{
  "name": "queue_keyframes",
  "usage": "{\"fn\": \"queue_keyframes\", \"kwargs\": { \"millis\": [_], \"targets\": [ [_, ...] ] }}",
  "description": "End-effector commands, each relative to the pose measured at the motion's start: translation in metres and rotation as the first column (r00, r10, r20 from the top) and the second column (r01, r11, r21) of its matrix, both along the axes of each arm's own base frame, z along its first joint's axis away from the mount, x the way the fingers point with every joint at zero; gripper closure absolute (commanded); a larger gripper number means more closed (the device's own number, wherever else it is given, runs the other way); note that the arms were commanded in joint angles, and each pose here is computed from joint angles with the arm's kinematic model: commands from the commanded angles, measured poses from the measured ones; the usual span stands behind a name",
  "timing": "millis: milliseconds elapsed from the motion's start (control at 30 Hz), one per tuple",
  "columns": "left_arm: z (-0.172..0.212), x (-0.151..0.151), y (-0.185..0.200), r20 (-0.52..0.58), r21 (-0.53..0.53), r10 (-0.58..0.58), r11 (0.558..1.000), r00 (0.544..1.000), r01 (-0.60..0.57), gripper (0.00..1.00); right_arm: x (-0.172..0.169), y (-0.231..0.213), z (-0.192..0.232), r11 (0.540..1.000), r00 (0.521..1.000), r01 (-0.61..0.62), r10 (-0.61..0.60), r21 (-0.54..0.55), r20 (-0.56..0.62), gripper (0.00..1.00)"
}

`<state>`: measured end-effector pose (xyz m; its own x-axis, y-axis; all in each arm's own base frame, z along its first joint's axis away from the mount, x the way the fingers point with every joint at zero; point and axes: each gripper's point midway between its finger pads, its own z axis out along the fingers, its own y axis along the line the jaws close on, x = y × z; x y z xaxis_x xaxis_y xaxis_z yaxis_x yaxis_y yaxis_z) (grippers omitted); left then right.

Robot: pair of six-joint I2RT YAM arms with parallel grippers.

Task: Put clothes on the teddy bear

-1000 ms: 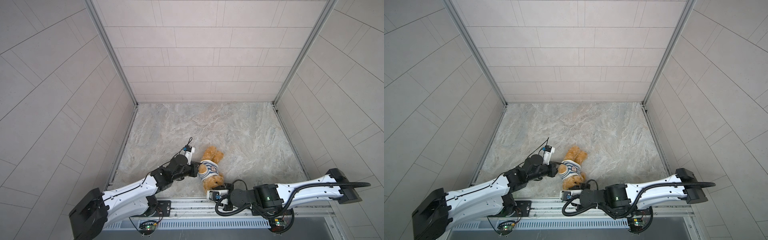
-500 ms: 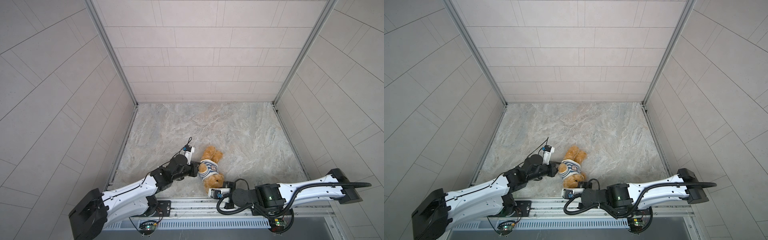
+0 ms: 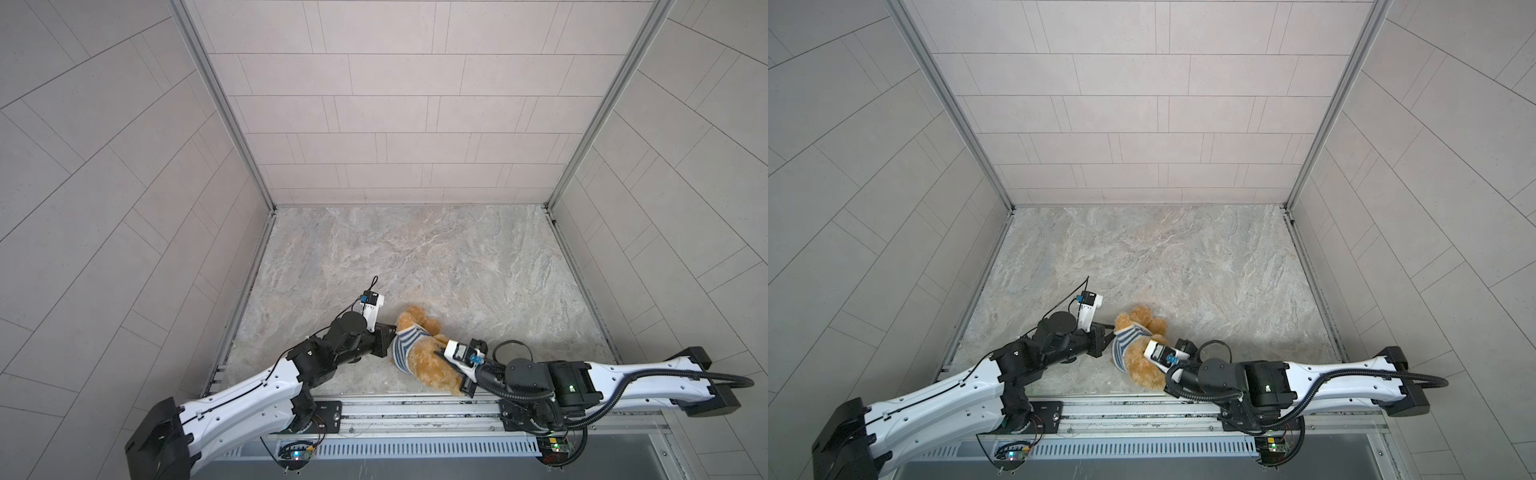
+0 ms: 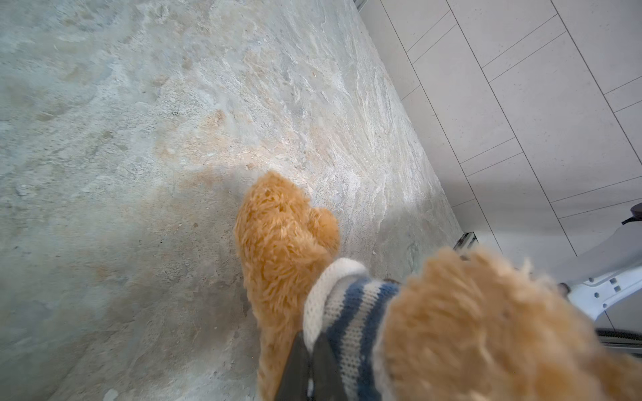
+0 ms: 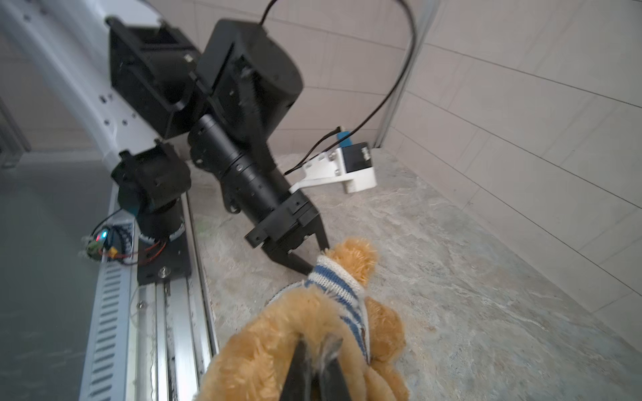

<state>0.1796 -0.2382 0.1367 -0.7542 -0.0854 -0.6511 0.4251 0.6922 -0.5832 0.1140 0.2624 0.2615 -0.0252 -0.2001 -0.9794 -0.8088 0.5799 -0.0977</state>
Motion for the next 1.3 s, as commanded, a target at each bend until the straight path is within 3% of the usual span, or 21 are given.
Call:
{"fn": "queue_keyframes", "kwargs": {
  "millis": [0,300,800,900,1033,1267],
  "targets": [
    [0.002,0.003,0.006,0.025,0.043,0.008,0.999,1.0,-0.01,1.0,0.032,-0.023,0.003,0.974,0.977,0.174,-0.153,0.144,-0.146,1.0],
    [-0.007,0.008,-0.004,0.008,0.064,-0.008,0.998,1.0,0.008,1.0,0.083,-0.061,-0.038,0.883,0.866,0.425,-0.333,0.198,-0.373,1.0],
    [-0.016,0.032,-0.022,-0.004,0.165,-0.014,0.986,1.0,0.015,0.98,0.105,-0.074,-0.078,0.855,0.801,0.512,-0.441,0.08,-0.406,1.0],
    [-0.014,0.036,-0.017,0.008,0.192,0.006,0.981,1.0,-0.007,0.86,0.106,-0.075,-0.084,0.855,0.795,0.514,-0.444,0.07,-0.414,1.0],
    [-0.009,0.039,-0.007,0.021,0.233,0.04,0.972,0.999,-0.044,0.58,0.108,-0.078,-0.092,0.848,0.784,0.527,-0.46,0.057,-0.416,1.0],
    [0.02,0.029,0.017,0.092,0.251,0.084,0.962,0.992,-0.105,0.42,0.11,-0.08,-0.102,0.838,0.772,0.542,-0.472,0.054,-0.426,1.0]
  ]
}}
